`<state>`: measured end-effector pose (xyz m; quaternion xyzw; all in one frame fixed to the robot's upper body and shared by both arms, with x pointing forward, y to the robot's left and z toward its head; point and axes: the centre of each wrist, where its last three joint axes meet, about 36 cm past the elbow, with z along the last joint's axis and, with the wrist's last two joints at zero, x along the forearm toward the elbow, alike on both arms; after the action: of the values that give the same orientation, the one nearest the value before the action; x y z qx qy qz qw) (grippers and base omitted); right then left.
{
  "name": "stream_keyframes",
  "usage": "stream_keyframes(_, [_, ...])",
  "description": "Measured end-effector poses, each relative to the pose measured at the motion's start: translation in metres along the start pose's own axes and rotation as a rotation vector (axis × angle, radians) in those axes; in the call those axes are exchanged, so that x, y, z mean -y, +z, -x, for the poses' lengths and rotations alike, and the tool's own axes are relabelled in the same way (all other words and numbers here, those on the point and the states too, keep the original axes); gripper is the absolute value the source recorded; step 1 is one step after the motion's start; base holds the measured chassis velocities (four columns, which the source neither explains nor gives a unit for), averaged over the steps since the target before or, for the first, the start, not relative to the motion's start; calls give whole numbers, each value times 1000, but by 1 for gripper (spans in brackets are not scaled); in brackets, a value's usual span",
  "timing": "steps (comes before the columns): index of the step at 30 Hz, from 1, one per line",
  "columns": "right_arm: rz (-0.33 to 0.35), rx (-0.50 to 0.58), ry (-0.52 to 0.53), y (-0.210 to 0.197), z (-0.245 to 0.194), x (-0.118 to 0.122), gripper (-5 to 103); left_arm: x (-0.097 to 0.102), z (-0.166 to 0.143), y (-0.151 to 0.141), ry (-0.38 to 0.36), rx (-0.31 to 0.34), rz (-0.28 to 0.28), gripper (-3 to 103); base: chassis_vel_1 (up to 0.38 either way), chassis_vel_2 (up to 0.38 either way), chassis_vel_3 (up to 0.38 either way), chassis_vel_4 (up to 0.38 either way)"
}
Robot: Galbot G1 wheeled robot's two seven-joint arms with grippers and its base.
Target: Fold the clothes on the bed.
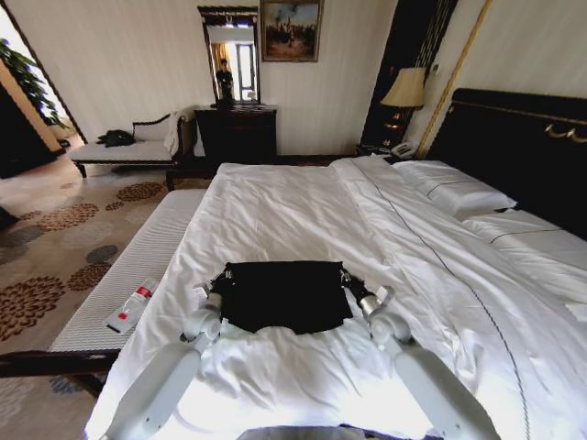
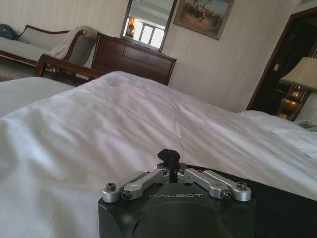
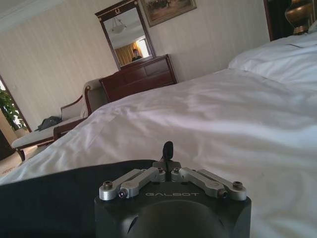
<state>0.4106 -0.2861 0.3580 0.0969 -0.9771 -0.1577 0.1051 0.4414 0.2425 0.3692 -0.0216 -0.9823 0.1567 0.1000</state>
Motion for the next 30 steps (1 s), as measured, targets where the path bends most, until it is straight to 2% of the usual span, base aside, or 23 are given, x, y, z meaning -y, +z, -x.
stream_keyframes(11, [14, -29, 35, 13, -47, 3, 0, -10, -30, 8, -1, 0, 39, 2, 0, 0, 0, 0])
stream_keyframes(15, [7, -49, 41, 23, -61, 5, 0, -14, -45, 19, -9, -23, 49, 2, 0, 0, 0, 0])
stream_keyframes(30, [7, -73, 53, 40, -73, 4, 0, -15, -74, 42, -11, -64, 81, 2, 0, 0, 0, 0])
